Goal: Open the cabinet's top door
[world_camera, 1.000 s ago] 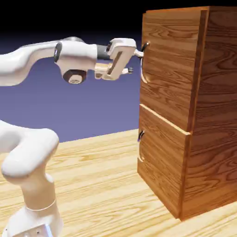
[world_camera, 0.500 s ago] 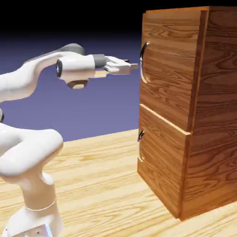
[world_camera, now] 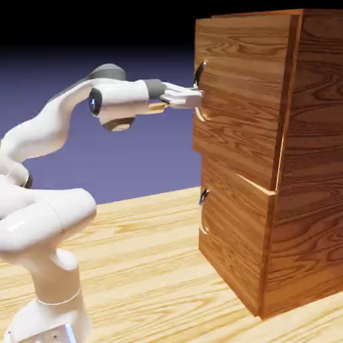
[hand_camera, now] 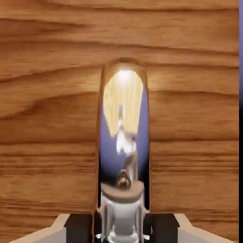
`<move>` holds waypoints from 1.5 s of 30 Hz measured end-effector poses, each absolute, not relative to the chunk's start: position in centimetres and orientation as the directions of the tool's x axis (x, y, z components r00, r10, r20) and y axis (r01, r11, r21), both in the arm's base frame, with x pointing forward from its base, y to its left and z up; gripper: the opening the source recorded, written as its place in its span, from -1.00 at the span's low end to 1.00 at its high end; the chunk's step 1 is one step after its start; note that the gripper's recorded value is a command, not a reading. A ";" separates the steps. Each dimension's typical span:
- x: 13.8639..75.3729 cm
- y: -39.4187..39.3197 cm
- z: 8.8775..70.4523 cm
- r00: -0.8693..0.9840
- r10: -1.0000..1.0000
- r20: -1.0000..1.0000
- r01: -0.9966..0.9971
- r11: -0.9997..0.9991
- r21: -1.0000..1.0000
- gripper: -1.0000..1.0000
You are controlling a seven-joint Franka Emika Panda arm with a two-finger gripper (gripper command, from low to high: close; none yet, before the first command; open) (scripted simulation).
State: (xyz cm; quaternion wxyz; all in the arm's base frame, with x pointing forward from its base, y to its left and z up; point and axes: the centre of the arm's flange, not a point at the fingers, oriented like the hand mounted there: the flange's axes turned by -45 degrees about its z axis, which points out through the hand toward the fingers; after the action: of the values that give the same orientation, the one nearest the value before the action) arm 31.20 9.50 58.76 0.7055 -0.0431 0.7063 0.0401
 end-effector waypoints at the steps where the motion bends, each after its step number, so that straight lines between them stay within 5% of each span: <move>1: 30.7 9.1 58.8 -0.001 -0.001 -1.000 -0.138 0.990 -0.001 -1.00; 23: 19.6 -4.8 58.8 0.000 0.000 -1.000 -0.648 0.761 0.000 -1.00; 45: 17.8 -22.5 58.8 0.000 0.000 -1.000 -0.956 0.292 0.000 -1.00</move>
State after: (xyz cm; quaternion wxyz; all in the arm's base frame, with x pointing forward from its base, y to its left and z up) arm 17.80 -22.45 58.76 0.5684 -0.4206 0.5684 0.4205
